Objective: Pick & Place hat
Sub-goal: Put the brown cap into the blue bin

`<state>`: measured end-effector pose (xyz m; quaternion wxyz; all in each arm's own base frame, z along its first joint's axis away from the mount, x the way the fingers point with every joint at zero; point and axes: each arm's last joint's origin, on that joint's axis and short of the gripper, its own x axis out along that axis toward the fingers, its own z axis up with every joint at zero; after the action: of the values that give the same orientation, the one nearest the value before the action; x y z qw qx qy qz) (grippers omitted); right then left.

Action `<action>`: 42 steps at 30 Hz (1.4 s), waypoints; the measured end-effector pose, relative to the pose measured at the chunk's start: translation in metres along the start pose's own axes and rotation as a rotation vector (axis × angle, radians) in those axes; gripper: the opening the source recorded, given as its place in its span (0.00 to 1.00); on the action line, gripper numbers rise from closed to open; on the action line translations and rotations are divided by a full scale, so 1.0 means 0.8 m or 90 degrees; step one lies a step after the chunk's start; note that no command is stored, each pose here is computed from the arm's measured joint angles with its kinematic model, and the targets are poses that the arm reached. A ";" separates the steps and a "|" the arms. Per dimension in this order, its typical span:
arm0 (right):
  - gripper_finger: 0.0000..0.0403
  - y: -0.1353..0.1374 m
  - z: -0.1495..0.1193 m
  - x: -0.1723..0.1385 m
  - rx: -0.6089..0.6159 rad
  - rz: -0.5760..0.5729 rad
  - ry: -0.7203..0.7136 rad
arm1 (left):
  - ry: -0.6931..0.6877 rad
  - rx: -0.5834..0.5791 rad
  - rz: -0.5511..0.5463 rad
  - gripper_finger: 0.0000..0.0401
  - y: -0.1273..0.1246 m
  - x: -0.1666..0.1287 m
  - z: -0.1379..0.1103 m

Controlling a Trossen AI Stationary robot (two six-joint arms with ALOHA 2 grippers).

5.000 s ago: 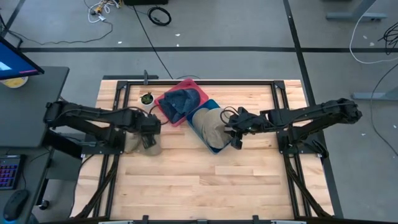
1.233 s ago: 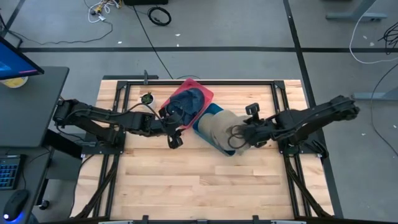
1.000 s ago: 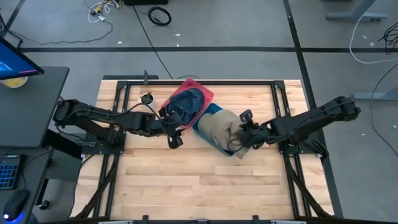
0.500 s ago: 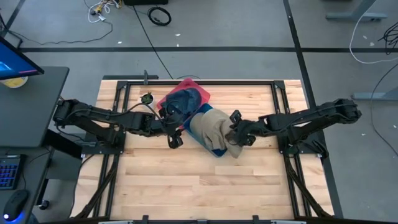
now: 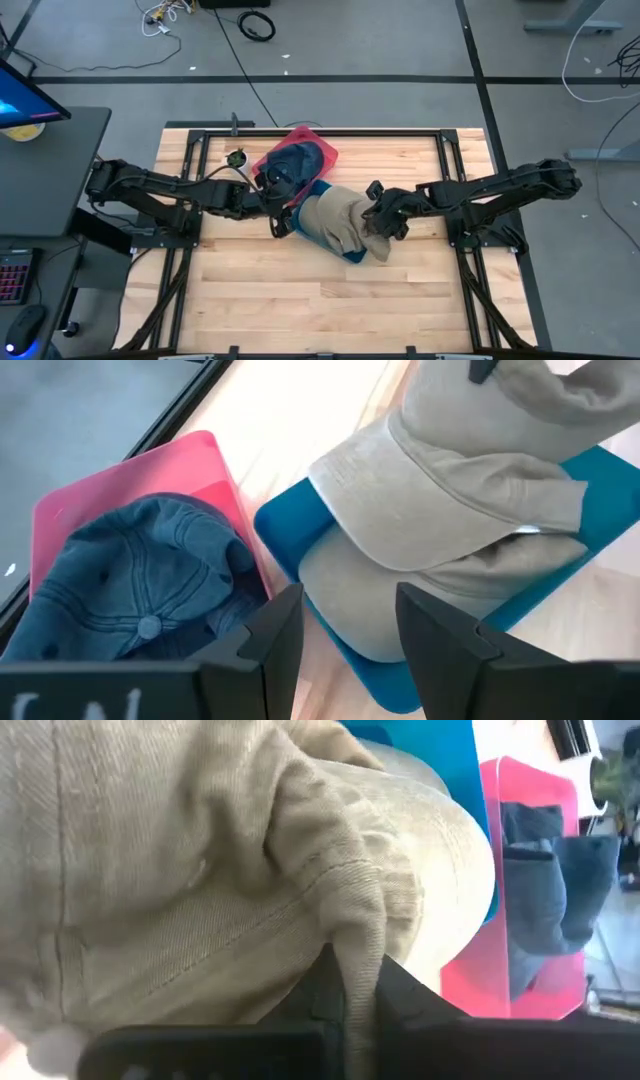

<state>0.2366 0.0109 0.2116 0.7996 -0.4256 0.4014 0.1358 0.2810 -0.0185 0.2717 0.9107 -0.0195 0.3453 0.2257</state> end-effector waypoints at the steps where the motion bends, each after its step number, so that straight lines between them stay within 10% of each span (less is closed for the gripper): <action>1: 0.03 0.001 0.001 -0.003 0.010 -0.002 0.002 | 0.000 0.000 0.000 0.41 0.000 0.000 0.000; 12: 0.04 0.001 0.014 -0.085 0.052 -0.023 -0.047 | 0.000 0.000 0.000 0.41 0.000 0.000 0.000; 17: 0.04 -0.017 0.028 -0.096 0.070 -0.144 -0.109 | -0.003 0.016 0.006 0.41 0.000 0.000 0.000; 31: 0.04 -0.022 0.026 0.043 0.002 -0.143 0.009 | -0.010 0.023 0.007 0.41 0.000 0.000 0.002; 42: 0.23 -0.024 0.028 0.061 0.190 -0.154 -0.019 | -0.007 0.006 0.011 0.41 0.002 0.001 0.002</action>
<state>0.2903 0.0111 0.1926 0.8702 -0.3450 0.3512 -0.0162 0.2816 -0.0164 0.2724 0.9107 -0.0109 0.3417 0.2319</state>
